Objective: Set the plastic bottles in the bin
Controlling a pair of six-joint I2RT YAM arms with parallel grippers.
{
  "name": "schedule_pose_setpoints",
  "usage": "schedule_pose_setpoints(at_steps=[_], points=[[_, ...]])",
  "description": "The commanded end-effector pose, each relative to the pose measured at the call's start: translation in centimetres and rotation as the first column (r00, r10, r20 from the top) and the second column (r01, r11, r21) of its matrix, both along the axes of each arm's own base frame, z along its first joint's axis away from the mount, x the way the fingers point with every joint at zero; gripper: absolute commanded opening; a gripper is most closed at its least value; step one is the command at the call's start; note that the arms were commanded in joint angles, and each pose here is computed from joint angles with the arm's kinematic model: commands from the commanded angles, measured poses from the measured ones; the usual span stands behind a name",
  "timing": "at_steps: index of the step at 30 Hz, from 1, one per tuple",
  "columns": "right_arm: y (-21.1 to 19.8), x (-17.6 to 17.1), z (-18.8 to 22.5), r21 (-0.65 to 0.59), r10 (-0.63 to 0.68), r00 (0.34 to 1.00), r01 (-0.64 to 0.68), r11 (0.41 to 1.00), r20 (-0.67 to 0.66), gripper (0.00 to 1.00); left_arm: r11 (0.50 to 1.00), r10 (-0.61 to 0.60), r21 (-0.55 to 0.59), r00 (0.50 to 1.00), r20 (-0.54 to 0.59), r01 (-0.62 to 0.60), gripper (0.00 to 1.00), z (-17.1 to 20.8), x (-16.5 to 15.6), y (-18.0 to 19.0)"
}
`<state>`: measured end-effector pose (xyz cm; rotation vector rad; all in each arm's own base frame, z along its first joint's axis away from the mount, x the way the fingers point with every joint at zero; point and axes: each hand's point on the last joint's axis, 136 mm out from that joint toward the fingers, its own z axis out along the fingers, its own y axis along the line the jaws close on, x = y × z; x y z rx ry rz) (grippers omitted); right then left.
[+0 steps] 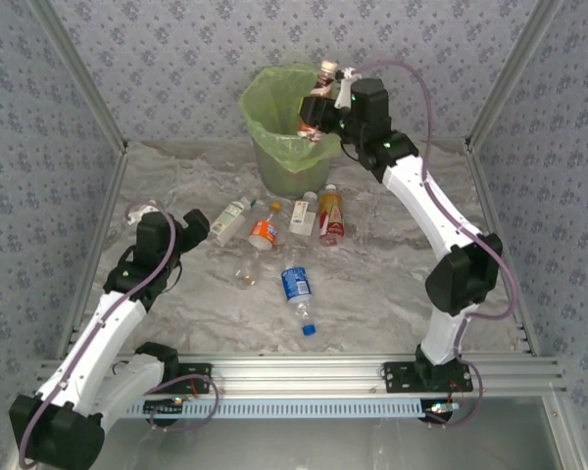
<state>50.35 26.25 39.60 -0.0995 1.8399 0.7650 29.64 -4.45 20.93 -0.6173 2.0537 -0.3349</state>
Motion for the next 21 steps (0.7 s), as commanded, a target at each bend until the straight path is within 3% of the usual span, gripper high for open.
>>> schedule_pose_setpoints(at_steps=[1, 8, 21], points=[[-0.3, 1.7, 1.4, -0.076, -0.054, 0.997, 0.058, 0.995, 0.060, 0.47, 1.000, 0.023, 0.003, 1.000, -0.012, -0.023, 0.99, -0.5, -0.5, 0.6], [-2.5, 5.4, -2.1, -0.289, -0.220, 0.975, 0.221, 0.931, 0.036, 0.48, 0.999, 0.034, -0.003, 0.999, -0.033, -0.034, 0.99, -1.5, -0.8, 0.7], [-2.3, 7.2, -7.2, -0.468, -0.221, 0.975, 0.190, 0.863, -0.011, 0.53, 0.999, 0.050, 0.001, 0.997, -0.055, -0.050, 0.99, -2.2, -1.0, 1.1]])
